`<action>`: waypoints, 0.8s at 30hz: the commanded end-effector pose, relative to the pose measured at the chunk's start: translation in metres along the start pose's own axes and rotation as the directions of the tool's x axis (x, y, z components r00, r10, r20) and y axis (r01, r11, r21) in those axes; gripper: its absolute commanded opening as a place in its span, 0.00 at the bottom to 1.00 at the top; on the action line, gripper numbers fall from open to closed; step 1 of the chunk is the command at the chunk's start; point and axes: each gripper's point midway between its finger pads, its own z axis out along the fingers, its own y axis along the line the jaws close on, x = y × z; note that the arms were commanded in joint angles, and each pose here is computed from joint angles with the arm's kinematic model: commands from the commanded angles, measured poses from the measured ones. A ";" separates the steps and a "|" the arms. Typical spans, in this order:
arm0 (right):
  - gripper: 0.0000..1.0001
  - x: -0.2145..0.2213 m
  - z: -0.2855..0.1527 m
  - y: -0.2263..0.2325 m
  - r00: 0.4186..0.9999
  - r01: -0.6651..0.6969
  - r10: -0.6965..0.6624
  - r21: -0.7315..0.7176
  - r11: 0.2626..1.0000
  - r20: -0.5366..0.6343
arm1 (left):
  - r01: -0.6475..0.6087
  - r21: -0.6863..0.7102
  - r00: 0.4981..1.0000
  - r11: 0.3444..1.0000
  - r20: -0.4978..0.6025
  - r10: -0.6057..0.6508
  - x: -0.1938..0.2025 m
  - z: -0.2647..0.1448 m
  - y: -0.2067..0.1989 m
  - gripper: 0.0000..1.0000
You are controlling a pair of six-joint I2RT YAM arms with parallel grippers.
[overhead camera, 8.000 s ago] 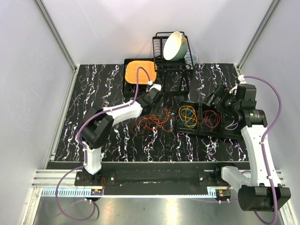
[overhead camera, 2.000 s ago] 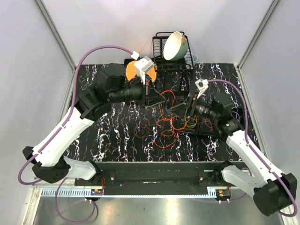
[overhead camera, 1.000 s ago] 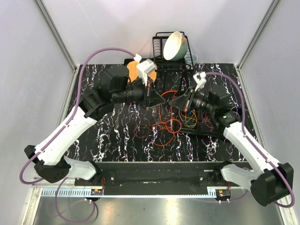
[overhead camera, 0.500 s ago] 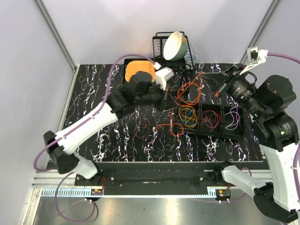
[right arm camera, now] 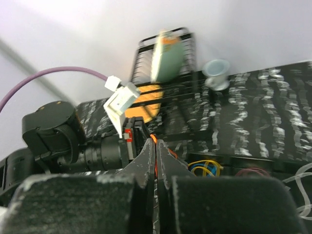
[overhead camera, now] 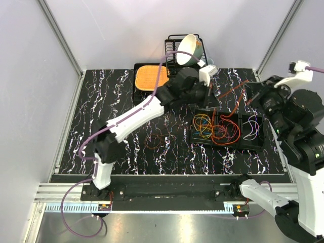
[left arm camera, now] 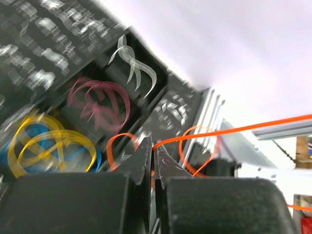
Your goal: Untangle the cables
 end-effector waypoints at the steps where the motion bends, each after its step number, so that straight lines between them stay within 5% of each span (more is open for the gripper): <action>1: 0.00 -0.017 -0.016 -0.049 0.993 0.001 -0.029 0.245 0.969 0.110 | -0.023 0.219 0.998 0.976 0.061 0.010 -0.024 0.023 -0.045 0.00; 8: 0.00 -0.016 -0.009 -0.081 0.987 0.046 -0.106 0.426 0.904 0.117 | -0.051 0.367 0.988 0.929 0.154 -0.007 -0.032 0.063 -0.062 0.00; 24: 0.00 0.008 0.050 -0.066 0.989 0.124 -0.147 0.369 0.921 0.034 | -0.050 0.235 0.976 0.971 0.216 -0.002 -0.030 0.095 -0.011 0.00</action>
